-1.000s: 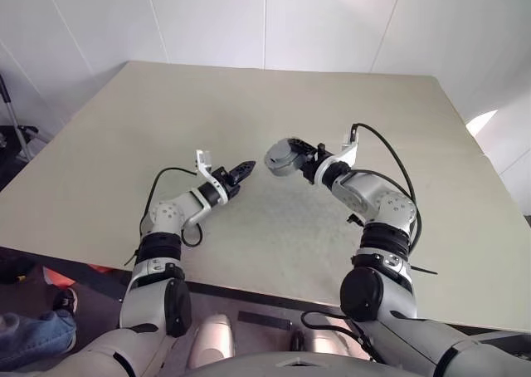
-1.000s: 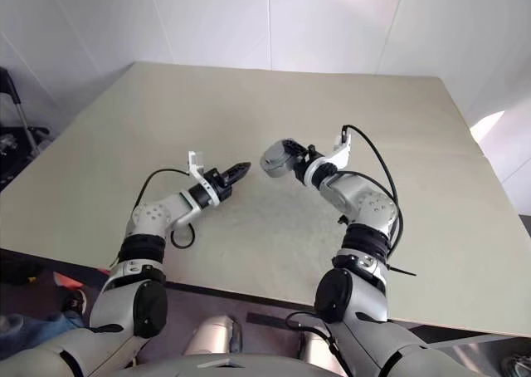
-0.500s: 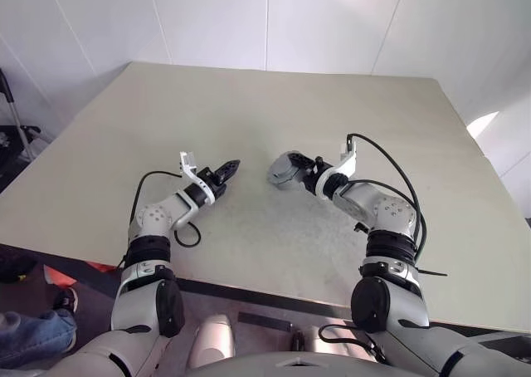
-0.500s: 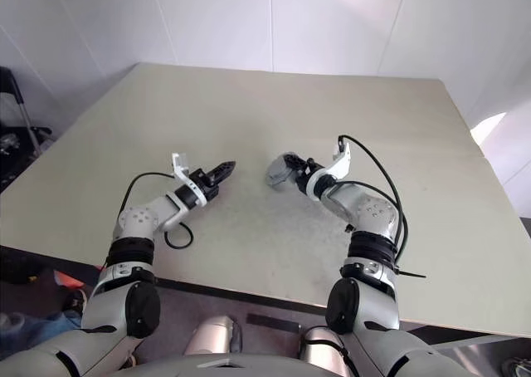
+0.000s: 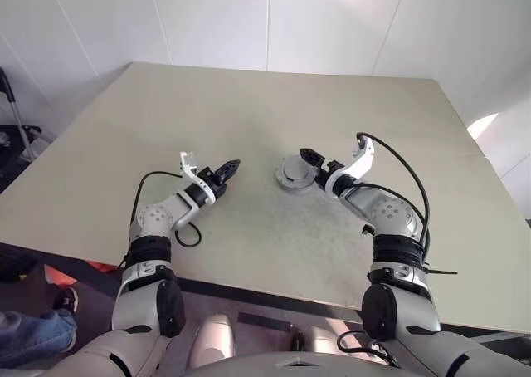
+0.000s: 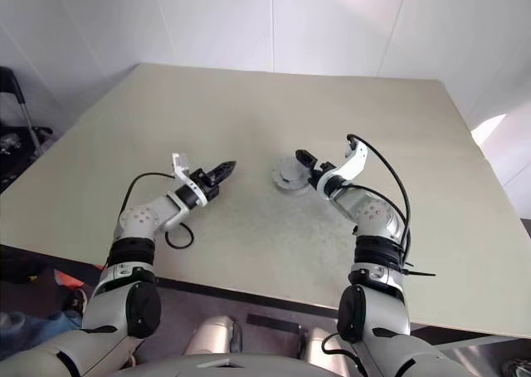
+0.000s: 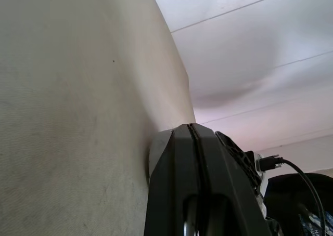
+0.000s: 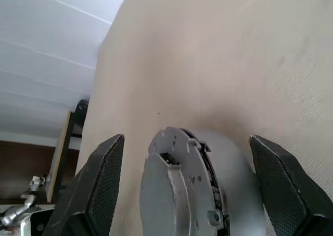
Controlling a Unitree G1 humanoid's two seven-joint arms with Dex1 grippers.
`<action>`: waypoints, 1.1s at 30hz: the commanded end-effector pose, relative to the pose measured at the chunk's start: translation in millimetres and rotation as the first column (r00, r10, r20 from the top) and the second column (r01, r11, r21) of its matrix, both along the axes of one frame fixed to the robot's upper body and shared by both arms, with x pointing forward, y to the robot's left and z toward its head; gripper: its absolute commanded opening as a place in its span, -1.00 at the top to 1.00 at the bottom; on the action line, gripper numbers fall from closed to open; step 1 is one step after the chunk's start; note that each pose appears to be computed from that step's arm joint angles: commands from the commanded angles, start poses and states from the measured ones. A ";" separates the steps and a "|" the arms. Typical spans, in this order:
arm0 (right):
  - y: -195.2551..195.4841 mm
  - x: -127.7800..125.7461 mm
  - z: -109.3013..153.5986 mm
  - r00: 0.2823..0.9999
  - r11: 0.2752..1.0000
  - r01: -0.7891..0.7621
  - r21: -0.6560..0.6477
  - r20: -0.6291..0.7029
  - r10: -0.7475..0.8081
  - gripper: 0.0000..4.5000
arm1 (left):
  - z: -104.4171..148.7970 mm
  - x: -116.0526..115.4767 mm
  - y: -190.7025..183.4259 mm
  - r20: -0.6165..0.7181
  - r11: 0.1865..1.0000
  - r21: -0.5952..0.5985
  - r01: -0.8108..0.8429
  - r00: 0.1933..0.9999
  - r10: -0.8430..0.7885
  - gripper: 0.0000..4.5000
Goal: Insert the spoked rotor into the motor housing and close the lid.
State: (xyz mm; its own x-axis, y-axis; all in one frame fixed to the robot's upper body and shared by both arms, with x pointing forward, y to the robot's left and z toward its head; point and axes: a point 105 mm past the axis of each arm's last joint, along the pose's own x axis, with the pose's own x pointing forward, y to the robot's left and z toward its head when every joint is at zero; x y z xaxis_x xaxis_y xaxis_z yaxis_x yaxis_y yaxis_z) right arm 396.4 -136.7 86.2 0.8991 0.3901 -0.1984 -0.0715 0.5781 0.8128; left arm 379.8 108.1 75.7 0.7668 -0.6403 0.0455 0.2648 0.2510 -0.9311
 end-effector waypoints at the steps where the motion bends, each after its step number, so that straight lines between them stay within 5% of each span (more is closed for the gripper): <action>1: -2.9 4.1 31.7 0.987 0.997 0.008 -0.075 0.162 0.004 -0.93 | 12.8 3.5 -2.0 0.046 1.000 -0.009 0.005 0.999 -0.005 1.00; 8: 9.3 -0.8 42.8 0.949 0.951 -0.045 -0.307 0.285 0.137 -0.93 | 13.1 4.4 -2.8 0.048 1.000 -0.008 0.008 0.999 -0.007 1.00; 13: 36.7 -11.5 7.7 0.876 0.657 -0.087 -0.749 0.256 0.408 -0.93 | 12.7 4.8 -4.5 0.048 1.000 -0.006 0.012 0.999 -0.011 1.00; 16: 41.9 -13.3 -9.1 0.847 0.533 -0.065 -0.844 0.236 0.477 -0.93 | 12.8 4.9 -5.8 0.049 1.000 -0.003 0.015 0.999 -0.015 1.00; 27: 40.6 -8.4 -19.1 0.856 0.555 -0.066 -0.829 0.239 0.459 -0.93 | 11.9 4.5 -3.7 0.049 1.000 0.007 0.012 0.999 -0.012 1.00; 31: 37.0 -7.6 -19.8 0.867 0.578 -0.067 -0.813 0.239 0.437 -0.38 | 11.1 4.3 -5.4 0.047 1.000 0.008 0.015 0.999 -0.015 1.00; 33: 36.3 -7.1 -15.6 0.867 0.590 -0.060 -0.805 0.252 0.431 -0.37 | 10.7 3.9 -5.8 0.045 1.000 0.008 0.016 0.999 -0.016 1.00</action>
State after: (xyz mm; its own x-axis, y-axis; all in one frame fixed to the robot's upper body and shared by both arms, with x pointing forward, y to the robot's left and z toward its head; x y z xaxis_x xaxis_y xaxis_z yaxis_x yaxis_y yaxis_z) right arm 388.4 -96.2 72.5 0.8512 0.4928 -0.1807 -0.5097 0.8582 -0.0606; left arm 380.1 103.0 74.1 0.7571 -0.6522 0.0365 0.2668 0.2577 -0.9286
